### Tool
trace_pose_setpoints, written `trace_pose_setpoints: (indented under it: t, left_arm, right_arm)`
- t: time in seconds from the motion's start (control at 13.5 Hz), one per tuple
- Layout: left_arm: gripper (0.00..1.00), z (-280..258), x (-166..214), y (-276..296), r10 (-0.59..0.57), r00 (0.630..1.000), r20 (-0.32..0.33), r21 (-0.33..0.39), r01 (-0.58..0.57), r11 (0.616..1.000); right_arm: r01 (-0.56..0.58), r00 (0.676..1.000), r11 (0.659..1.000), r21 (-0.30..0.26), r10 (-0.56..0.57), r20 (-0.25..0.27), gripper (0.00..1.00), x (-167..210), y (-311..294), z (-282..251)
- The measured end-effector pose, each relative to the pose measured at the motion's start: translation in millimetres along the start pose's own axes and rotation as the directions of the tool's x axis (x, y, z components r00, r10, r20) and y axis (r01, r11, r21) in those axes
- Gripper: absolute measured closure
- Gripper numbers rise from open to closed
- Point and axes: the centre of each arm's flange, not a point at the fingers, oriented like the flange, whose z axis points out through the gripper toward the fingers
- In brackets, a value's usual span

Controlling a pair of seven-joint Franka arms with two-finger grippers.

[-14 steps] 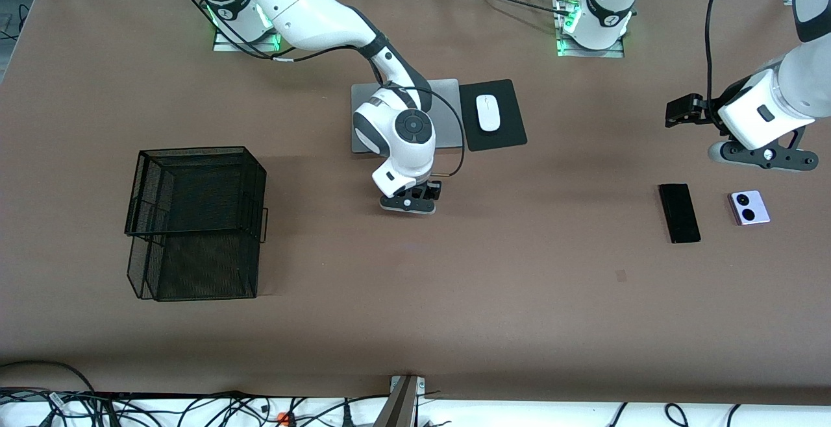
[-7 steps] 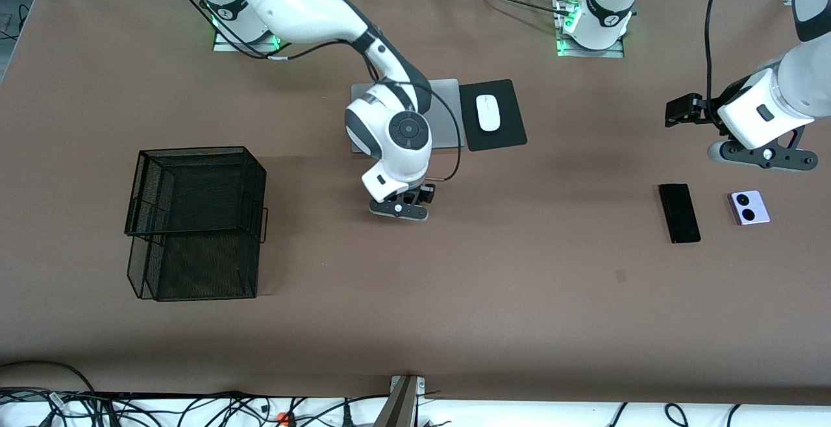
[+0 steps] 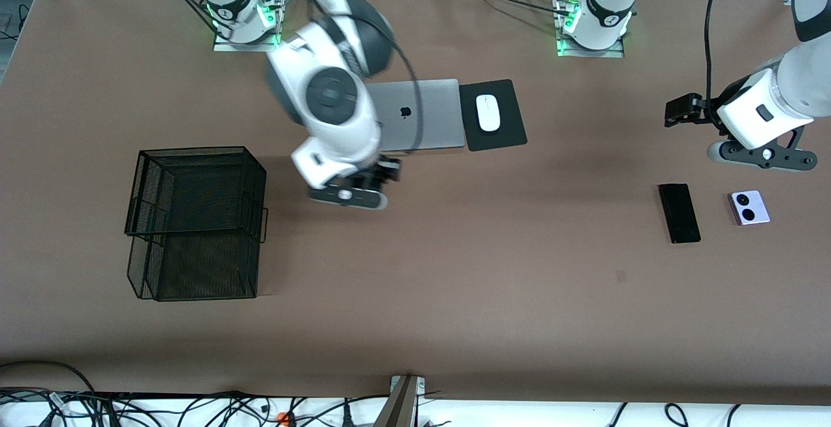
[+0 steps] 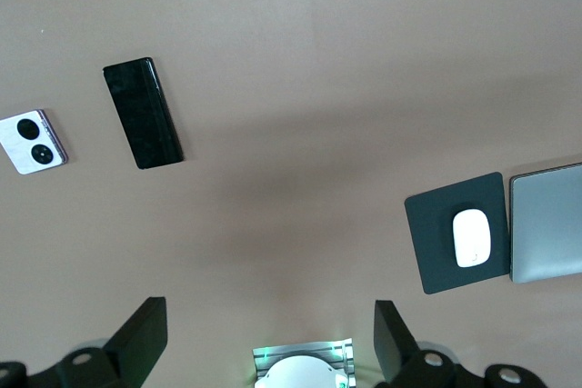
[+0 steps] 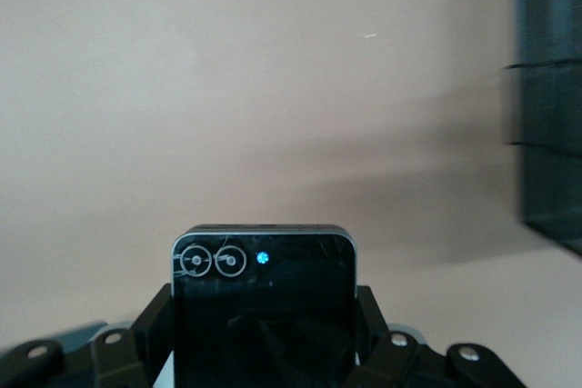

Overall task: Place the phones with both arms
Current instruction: 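Lower the flip phone into the mesh basket with the right gripper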

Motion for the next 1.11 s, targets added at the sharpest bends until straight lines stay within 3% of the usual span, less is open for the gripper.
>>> trace_pose_setpoints:
  t: [0.3, 0.59, 0.81, 1.11]
  left_arm:
    - [0.00, 7, 2, -11, -0.018, 1.000, 0.011, -0.001, 0.018, 1.000]
    - [0.00, 88, 41, -61, -0.061, 0.998, 0.006, 0.068, 0.060, 0.996]
    - [0.00, 153, 73, -120, -0.040, 0.999, 0.002, 0.034, 0.040, 0.999]
    - [0.00, 243, 99, -174, -0.026, 1.000, -0.008, -0.014, 0.026, 1.000]
  right_arm:
    - [0.071, 0.997, 0.996, -0.057, -0.070, 0.009, 0.20, 29, 113, -28]
    - [0.171, 0.985, 0.983, -0.068, -0.168, 0.048, 0.20, 72, 264, -12]
    - [0.196, 0.981, 0.979, -0.054, -0.196, 0.010, 0.20, 80, 347, 15]
    - [0.209, 0.977, 0.977, -0.043, -0.211, -0.038, 0.20, 71, 392, 80]
